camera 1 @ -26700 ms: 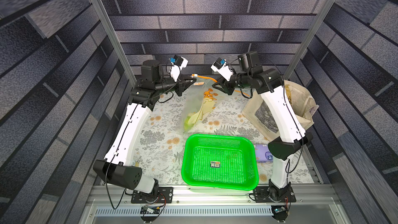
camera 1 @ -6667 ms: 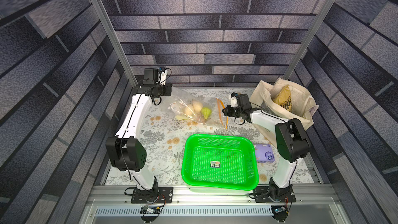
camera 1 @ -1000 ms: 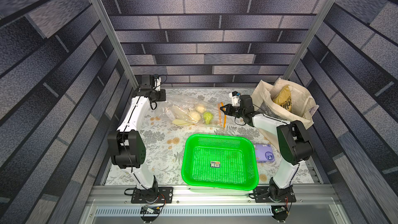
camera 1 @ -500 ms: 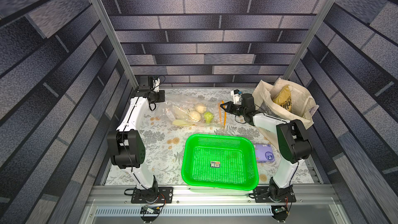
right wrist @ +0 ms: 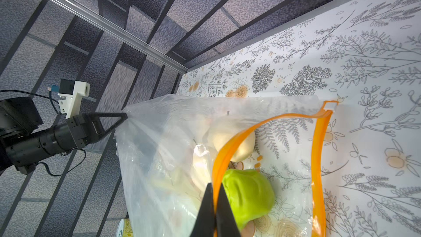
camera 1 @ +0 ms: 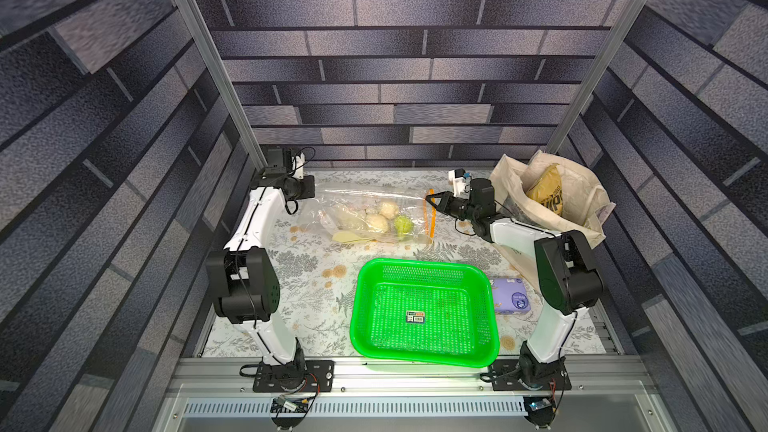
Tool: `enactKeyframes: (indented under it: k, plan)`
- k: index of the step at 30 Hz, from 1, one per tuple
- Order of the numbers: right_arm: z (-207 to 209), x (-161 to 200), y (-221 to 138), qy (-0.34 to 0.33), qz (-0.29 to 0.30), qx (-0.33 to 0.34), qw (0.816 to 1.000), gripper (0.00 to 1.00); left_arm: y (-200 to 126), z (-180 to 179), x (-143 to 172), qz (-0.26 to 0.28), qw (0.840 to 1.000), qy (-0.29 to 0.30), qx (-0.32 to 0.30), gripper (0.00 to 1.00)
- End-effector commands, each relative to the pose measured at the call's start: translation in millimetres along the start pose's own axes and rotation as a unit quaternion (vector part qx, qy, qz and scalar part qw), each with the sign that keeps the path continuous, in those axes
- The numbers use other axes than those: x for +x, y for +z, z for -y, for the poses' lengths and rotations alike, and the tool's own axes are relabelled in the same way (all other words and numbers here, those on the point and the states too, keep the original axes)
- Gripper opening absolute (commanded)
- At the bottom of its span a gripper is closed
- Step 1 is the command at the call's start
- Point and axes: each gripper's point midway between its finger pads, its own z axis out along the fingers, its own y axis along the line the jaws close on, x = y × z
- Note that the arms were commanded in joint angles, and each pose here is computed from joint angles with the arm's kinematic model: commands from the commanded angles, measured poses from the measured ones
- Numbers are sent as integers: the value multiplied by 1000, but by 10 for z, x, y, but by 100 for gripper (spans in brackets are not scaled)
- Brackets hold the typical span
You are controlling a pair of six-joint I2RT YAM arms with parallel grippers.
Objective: Open the zip-top bag and take out the pear
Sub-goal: Adjust the zipper food storage bag at the center of the board.
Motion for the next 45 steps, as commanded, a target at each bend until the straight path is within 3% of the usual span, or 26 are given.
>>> enactKeyframes:
  k: [1,7,11,14,20,24,28,33,45]
  plan:
    - [102,-47,-46,2,10,8,1000,5,-89,-186,-39,15,999,-8,-30,0]
    - [9,-63,-24,5,8,-20,1000,5,17,-204,39,-1,1000,-14,-27,1]
    - [-85,-81,-2,5,-1,-38,999,5,41,-203,73,-13,999,-15,-26,30]
    - [-180,-76,29,2,-15,-51,999,5,-38,-113,-22,9,1000,-6,-7,45]
    - [-312,-43,74,-13,-37,-55,998,5,-383,49,-385,72,997,34,-4,58]
    - [-348,-12,96,-20,-47,-52,997,5,-680,384,-659,112,989,89,28,64]
    - [-350,5,117,-22,-53,-50,997,6,-889,1069,-708,130,966,183,128,72]
    - [-375,-2,129,-25,-55,-53,997,6,-1000,1860,-464,112,920,284,246,79]
    - [-508,-28,104,-51,-63,-74,994,6,-844,2535,-61,60,864,355,352,80]
